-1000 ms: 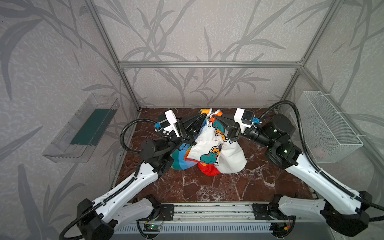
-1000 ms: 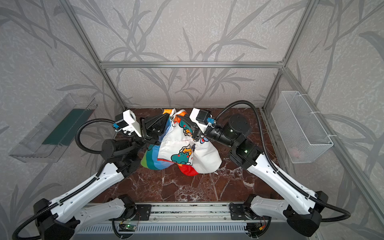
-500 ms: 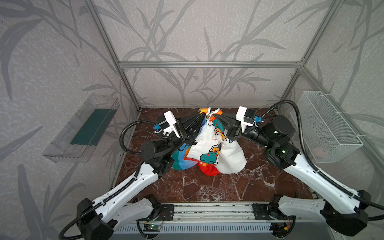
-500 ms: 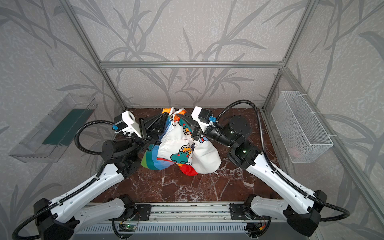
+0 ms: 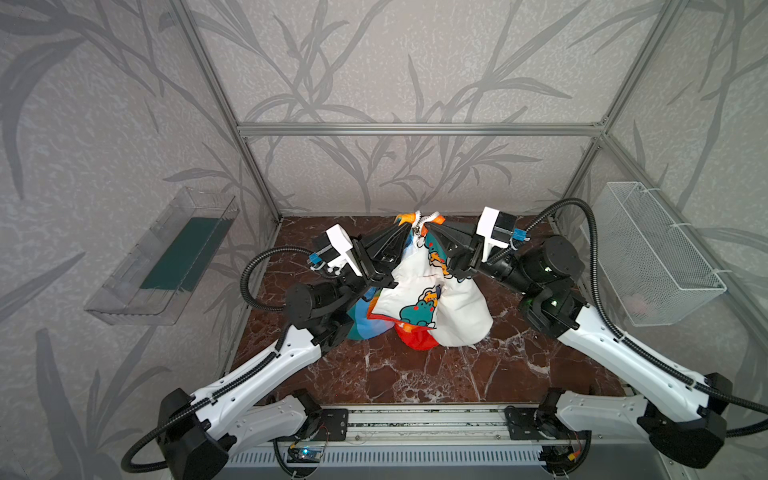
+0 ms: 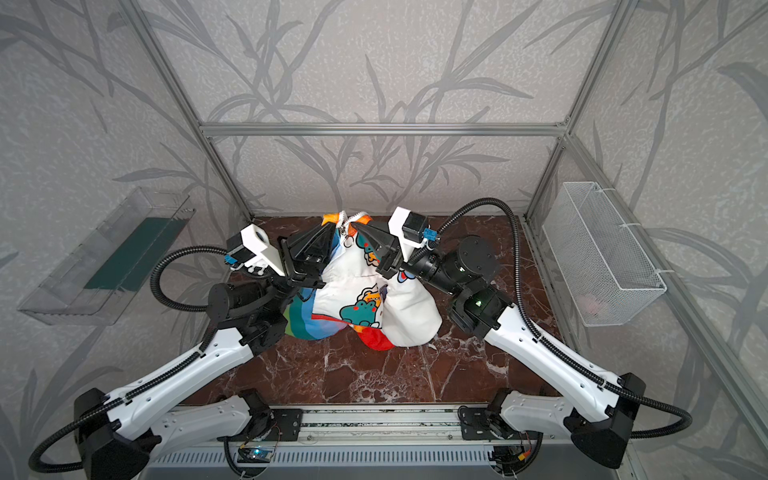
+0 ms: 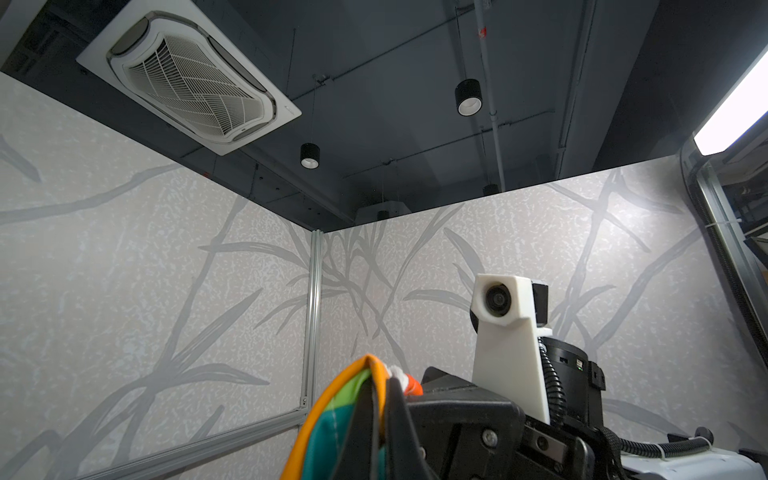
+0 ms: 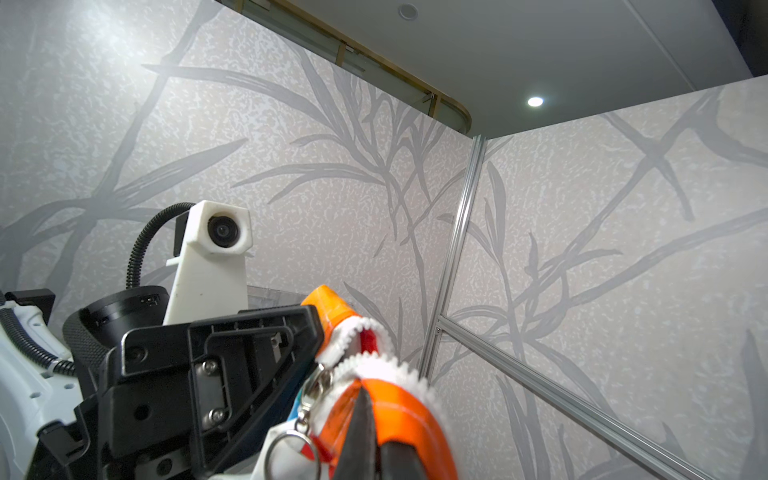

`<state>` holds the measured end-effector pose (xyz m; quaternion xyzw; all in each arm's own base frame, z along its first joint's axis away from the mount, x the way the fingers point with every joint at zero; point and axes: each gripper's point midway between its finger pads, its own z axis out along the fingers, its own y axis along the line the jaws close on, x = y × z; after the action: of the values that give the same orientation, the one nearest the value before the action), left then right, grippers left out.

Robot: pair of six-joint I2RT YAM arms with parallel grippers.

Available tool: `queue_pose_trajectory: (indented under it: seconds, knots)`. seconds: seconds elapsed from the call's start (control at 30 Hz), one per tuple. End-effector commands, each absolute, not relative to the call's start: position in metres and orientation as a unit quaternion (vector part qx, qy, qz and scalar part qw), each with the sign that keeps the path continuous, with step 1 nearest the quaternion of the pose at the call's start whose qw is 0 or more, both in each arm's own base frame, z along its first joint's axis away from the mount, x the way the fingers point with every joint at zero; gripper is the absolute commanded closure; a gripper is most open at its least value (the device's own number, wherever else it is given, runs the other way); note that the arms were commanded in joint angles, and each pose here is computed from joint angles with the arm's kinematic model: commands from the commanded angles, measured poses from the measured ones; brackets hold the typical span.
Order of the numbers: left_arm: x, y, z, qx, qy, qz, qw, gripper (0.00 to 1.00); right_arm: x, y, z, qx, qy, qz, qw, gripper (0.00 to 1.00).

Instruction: Zip up the jacket

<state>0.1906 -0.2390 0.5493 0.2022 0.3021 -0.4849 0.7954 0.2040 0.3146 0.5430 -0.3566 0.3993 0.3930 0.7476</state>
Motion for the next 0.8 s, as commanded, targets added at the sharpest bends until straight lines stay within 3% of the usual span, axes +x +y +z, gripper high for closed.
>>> queue_pose_trajectory:
  seconds: [0.0, 0.77]
  knots:
    - [0.181, -0.236, 0.562, 0.201, 0.270, -0.479, 0.811, 1.00, 0.189, 0.296, 0.583, -0.313, 0.337, 0.414, 0.786, 1.00]
    - [0.180, -0.239, 0.577, 0.171, 0.242, -0.422, 0.857, 1.00, 0.184, 0.293, 0.586, -0.262, 0.323, 0.445, 0.793, 1.00]
